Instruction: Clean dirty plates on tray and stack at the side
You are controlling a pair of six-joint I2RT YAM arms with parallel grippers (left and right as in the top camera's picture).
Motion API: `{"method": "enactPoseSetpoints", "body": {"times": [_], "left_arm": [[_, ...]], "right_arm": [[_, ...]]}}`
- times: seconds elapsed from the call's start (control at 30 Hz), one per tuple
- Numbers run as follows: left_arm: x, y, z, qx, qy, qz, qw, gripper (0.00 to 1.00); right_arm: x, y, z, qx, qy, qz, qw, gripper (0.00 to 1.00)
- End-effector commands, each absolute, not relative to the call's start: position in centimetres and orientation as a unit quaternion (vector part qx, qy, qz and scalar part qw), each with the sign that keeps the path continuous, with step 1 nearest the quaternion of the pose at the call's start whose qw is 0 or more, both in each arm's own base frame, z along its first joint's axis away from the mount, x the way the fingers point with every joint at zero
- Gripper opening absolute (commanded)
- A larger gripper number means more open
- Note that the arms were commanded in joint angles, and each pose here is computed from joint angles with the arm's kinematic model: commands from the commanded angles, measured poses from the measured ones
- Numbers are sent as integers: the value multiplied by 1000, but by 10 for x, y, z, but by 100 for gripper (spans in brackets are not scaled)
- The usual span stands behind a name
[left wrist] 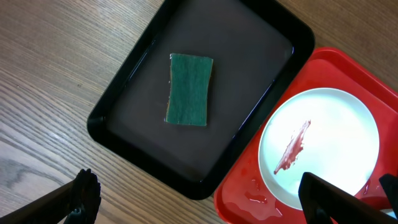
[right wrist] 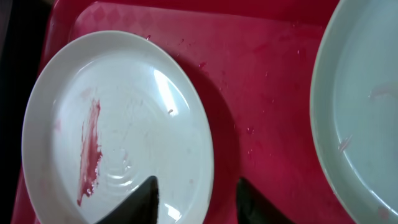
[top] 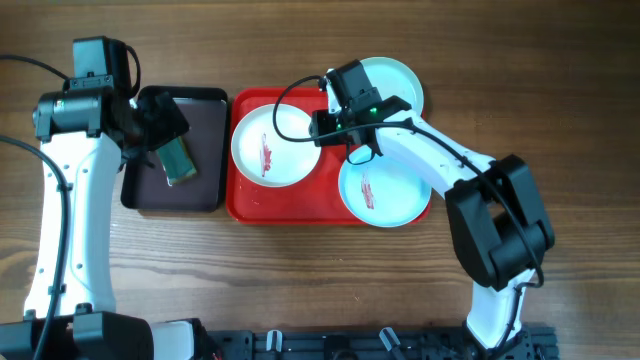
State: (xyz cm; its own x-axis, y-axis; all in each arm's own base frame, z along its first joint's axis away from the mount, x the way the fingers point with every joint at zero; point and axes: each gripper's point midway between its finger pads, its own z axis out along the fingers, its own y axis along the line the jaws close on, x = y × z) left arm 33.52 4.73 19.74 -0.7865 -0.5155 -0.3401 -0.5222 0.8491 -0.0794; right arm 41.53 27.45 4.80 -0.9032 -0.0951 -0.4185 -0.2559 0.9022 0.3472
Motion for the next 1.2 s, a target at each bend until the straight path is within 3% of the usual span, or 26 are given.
{"method": "enactPoseSetpoints", "body": {"times": [0.0, 0.4, 0.5, 0.57, 0.6, 1.03, 1.17], "left_arm": [[340, 53, 198, -286, 941, 16, 181, 100], [347, 53, 161, -286, 950, 27, 125, 100], [348, 54, 152, -286, 951, 30, 111, 97], [349, 53, 147, -286, 952, 31, 103, 93], [349, 54, 144, -286, 953, 32, 99, 91], [371, 69, 85, -321, 943, 65, 64, 86], [382, 71, 61, -322, 943, 67, 58, 91]], "right_arm": [[422, 277, 38, -71, 958, 197, 199, 33], [409, 291, 7, -85, 965, 170, 182, 32], [410, 288, 5, -74, 967, 164, 181, 20], [410, 287, 4, -65, 968, 161, 180, 6], [410, 285, 3, -60, 969, 158, 179, 4], [408, 285, 3, -62, 970, 156, 177, 4], [409, 285, 3, -62, 970, 157, 177, 4]]}}
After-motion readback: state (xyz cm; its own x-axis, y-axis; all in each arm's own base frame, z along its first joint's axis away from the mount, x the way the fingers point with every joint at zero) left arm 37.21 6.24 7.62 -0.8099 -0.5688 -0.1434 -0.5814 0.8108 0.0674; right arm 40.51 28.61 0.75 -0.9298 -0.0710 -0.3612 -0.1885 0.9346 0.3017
